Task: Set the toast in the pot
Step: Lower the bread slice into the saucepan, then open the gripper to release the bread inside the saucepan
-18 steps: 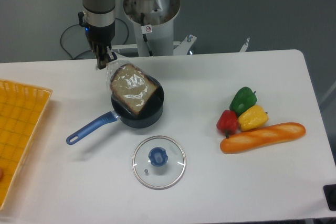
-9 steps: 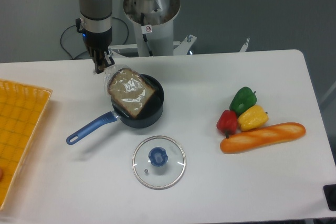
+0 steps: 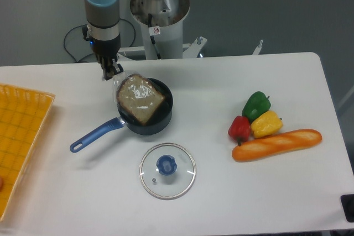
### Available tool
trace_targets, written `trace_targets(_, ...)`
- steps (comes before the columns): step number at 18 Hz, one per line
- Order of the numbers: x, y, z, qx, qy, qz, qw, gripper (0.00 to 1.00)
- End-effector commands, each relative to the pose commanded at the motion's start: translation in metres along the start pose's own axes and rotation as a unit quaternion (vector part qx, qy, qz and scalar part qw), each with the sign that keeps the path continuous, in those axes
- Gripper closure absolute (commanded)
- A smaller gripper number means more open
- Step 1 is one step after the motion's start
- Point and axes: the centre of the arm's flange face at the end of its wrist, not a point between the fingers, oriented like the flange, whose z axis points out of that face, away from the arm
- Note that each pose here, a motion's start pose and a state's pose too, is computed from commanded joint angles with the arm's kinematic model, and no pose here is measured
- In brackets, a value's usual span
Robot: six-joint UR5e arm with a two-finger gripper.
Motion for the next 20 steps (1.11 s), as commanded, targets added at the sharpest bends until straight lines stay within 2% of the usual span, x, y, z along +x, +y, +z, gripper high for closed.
trace_targets(13,-0.01,0.005,0.019,-0.03,0.0,0.001,0.9996,1.0)
trace_targets(19,-0.012,0.011,0.021,-0.044,-0.005,0.017,0.9989,1.0)
trace_targets(20,-0.011,0.011,0.021,-0.046,-0.004,0.021,0.9987,0.95)
